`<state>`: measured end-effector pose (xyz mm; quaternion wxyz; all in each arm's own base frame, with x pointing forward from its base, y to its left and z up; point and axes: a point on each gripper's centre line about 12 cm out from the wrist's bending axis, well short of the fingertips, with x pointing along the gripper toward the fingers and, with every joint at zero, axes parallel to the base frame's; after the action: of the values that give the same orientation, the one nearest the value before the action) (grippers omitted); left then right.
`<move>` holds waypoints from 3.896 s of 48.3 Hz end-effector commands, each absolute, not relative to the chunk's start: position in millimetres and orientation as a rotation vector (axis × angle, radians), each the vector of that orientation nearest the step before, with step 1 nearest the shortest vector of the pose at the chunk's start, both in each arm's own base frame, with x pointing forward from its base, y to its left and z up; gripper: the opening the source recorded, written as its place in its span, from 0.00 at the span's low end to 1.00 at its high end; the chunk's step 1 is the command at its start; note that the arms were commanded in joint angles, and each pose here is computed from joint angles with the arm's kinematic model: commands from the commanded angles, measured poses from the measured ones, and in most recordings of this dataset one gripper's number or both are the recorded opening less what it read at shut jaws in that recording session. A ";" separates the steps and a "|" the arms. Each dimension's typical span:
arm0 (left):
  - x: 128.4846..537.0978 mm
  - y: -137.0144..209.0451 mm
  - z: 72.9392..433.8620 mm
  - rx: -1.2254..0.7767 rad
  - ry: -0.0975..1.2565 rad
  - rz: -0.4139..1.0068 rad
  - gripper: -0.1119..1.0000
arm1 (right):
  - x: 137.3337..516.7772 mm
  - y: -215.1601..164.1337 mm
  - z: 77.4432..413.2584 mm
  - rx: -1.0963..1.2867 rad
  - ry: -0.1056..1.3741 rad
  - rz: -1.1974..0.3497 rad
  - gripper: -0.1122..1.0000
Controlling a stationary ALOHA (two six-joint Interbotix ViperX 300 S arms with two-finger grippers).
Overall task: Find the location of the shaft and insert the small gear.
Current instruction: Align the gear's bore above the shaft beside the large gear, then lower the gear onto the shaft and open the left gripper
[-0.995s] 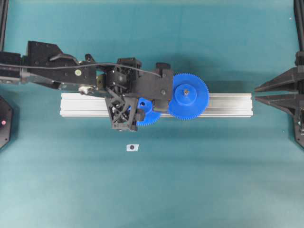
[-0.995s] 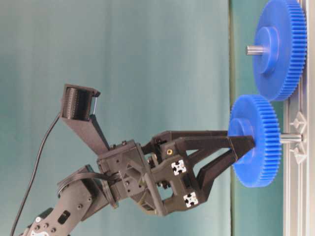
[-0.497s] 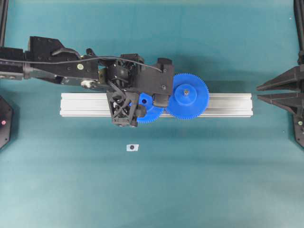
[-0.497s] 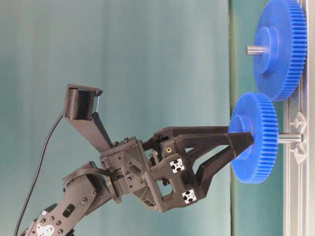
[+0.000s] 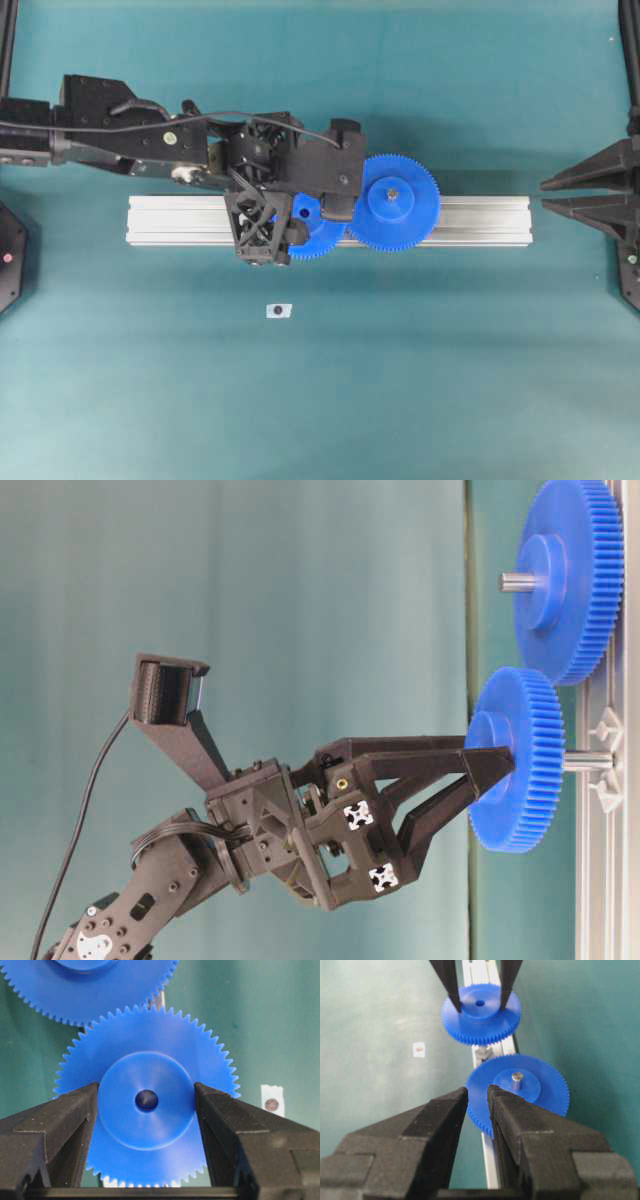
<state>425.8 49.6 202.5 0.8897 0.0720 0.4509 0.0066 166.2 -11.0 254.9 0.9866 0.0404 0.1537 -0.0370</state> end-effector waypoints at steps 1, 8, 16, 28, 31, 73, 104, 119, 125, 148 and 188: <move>424.2 52.3 214.0 0.136 0.915 0.030 0.68 | 167.6 -11.6 258.4 0.092 0.299 -0.079 0.44; 424.3 52.3 213.3 0.119 0.917 0.038 0.68 | 167.7 -11.6 258.5 0.090 0.298 -0.079 0.44; 425.7 49.8 213.2 0.120 0.915 0.033 0.68 | 167.5 -11.6 257.3 0.090 0.301 -0.079 0.44; 426.9 45.3 217.2 0.122 0.905 0.027 0.79 | 167.5 -11.6 257.3 0.100 0.300 -0.080 0.44; 427.8 44.1 219.5 0.122 0.898 0.025 0.82 | 167.5 -11.9 257.3 0.112 0.300 -0.084 0.44; 409.2 40.7 333.3 0.154 0.543 0.053 0.37 | 167.1 -11.9 255.8 0.132 0.301 -0.087 0.44; 387.6 45.4 226.0 0.101 0.534 0.078 0.11 | 167.4 -12.0 258.3 0.133 0.276 -0.086 0.44; 392.4 45.3 210.7 0.012 0.549 0.100 0.11 | 167.4 -12.0 258.3 0.133 0.276 -0.086 0.44; 389.9 45.0 223.9 0.015 0.516 0.101 0.11 | 167.4 -12.0 258.3 0.140 0.276 -0.088 0.44; 384.5 36.1 203.7 -0.068 0.565 0.103 0.11 | 167.2 -12.0 256.6 0.140 0.279 -0.088 0.44; 401.2 33.3 187.0 -0.038 0.603 0.084 0.11 | 166.7 -12.0 256.2 0.140 0.268 -0.087 0.44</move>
<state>395.2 34.6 182.5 0.9511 -0.0229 0.3049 0.0446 165.0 -11.3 251.9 0.9868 0.0659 0.1420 -0.0416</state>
